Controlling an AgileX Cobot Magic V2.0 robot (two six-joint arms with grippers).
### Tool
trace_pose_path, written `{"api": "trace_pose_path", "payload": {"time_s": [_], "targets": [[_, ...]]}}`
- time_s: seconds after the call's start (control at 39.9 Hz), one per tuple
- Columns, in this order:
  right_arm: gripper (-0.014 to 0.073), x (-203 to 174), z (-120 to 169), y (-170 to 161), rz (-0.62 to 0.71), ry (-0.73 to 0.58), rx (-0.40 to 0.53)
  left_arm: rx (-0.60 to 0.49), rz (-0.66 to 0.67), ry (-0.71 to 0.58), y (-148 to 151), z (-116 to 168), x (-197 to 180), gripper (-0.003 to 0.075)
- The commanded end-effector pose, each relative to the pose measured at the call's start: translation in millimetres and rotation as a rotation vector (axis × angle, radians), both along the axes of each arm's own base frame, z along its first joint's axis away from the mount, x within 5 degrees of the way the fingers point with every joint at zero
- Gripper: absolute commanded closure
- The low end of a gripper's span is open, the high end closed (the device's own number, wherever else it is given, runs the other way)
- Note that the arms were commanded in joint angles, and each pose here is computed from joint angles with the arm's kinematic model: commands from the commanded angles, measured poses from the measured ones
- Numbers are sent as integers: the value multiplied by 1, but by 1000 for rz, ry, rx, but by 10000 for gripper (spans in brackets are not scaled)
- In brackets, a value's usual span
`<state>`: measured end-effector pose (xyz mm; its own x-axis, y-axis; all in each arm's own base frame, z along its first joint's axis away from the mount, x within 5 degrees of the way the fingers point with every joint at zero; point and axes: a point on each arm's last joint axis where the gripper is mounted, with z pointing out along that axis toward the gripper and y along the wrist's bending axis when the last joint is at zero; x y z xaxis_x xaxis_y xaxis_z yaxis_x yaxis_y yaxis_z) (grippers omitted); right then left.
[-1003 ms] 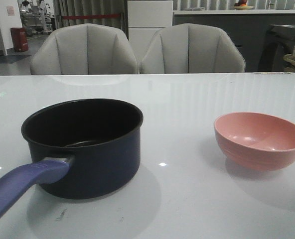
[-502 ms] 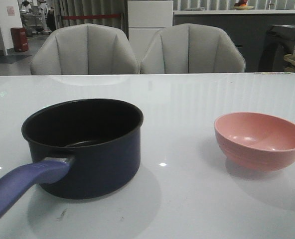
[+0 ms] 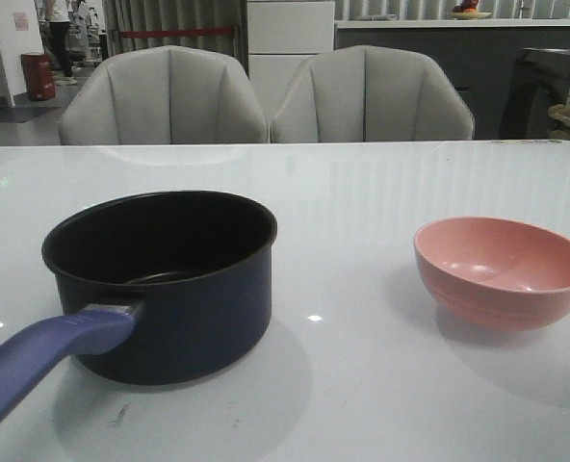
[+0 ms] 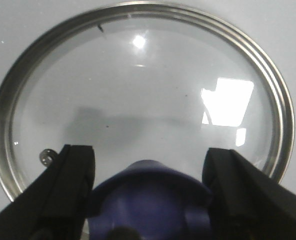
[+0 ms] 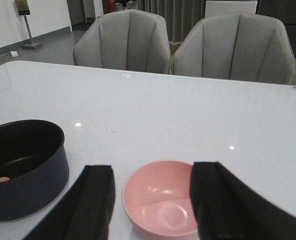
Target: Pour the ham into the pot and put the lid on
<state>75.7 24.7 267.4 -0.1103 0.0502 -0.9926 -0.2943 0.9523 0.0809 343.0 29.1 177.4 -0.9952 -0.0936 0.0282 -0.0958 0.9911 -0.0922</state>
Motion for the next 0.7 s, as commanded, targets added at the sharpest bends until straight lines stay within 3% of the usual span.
{"api": "trace_pose_path", "payload": {"time_s": [0.0, 0.3, 0.68], "targets": [[141, 1, 15, -2, -27, -92, 24, -20, 6, -7, -4, 10, -2, 507], [141, 1, 15, -2, -26, -93, 24, -23, 4, 12, -4, 12, -4, 598], [141, 1, 16, -2, -28, -97, 26, -8, -4, -54, -4, 38, -8, 598]]}}
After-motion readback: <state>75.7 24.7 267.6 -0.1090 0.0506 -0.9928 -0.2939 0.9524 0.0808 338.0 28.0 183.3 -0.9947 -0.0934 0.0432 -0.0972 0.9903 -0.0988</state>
